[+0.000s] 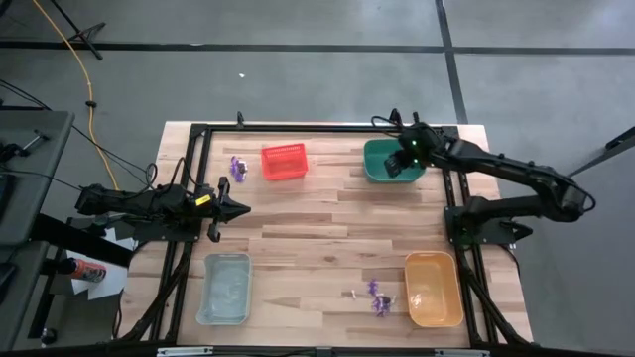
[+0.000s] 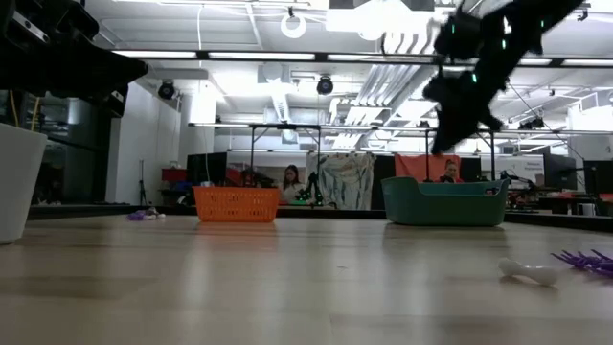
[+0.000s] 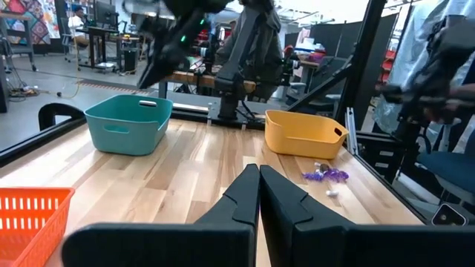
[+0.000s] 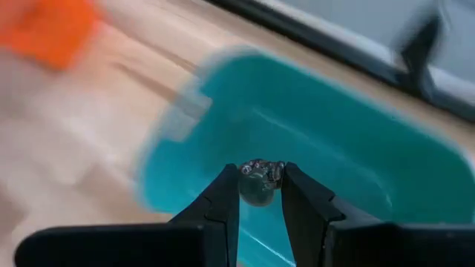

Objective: Sort Halloween decoration
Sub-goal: Put the black skull toy into the green bin

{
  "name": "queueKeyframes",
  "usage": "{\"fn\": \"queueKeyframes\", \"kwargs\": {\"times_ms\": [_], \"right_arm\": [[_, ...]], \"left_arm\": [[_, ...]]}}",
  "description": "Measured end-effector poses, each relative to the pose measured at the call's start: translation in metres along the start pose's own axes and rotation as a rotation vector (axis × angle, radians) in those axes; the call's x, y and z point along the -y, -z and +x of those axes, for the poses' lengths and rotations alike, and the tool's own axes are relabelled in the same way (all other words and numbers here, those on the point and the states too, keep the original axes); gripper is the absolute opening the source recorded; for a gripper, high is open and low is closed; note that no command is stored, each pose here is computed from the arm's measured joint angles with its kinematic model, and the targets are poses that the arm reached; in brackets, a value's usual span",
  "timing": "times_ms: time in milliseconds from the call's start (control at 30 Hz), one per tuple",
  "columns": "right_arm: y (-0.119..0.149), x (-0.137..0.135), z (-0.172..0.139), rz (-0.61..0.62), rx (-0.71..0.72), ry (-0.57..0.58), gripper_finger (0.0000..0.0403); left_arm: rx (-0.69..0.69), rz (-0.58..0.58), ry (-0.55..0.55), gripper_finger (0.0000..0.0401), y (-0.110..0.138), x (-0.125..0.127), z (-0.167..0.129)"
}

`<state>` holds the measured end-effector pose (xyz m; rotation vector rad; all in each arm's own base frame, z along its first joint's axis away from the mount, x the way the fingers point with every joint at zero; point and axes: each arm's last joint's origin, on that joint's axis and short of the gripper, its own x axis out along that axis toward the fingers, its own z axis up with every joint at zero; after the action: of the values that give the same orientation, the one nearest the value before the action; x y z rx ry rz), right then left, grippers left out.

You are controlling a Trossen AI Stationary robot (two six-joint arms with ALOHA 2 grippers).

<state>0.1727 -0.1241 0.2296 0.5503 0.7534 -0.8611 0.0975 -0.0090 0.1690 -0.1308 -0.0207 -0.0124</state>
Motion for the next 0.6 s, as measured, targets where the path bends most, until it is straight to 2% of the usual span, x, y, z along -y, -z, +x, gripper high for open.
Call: {"fn": "queueKeyframes", "kwargs": {"times_ms": [133, 433, 600], "right_arm": [[0.009, 0.015, 0.017, 0.129, -0.053, 0.042, 0.0073], [0.02, 0.016, 0.049, 0.252, -0.206, 0.091, 0.0077], [0.026, 0.016, 0.066, 0.273, -0.272, 0.132, 0.0078]], "left_arm": [[0.0, 0.0, 0.0, 0.0, 0.0, 0.0, 0.0], [0.0, 0.0, 0.0, 0.0, 0.0, 0.0, 0.0], [0.0, 0.0, 0.0, 0.0, 0.0, 0.0, 0.0]]}}
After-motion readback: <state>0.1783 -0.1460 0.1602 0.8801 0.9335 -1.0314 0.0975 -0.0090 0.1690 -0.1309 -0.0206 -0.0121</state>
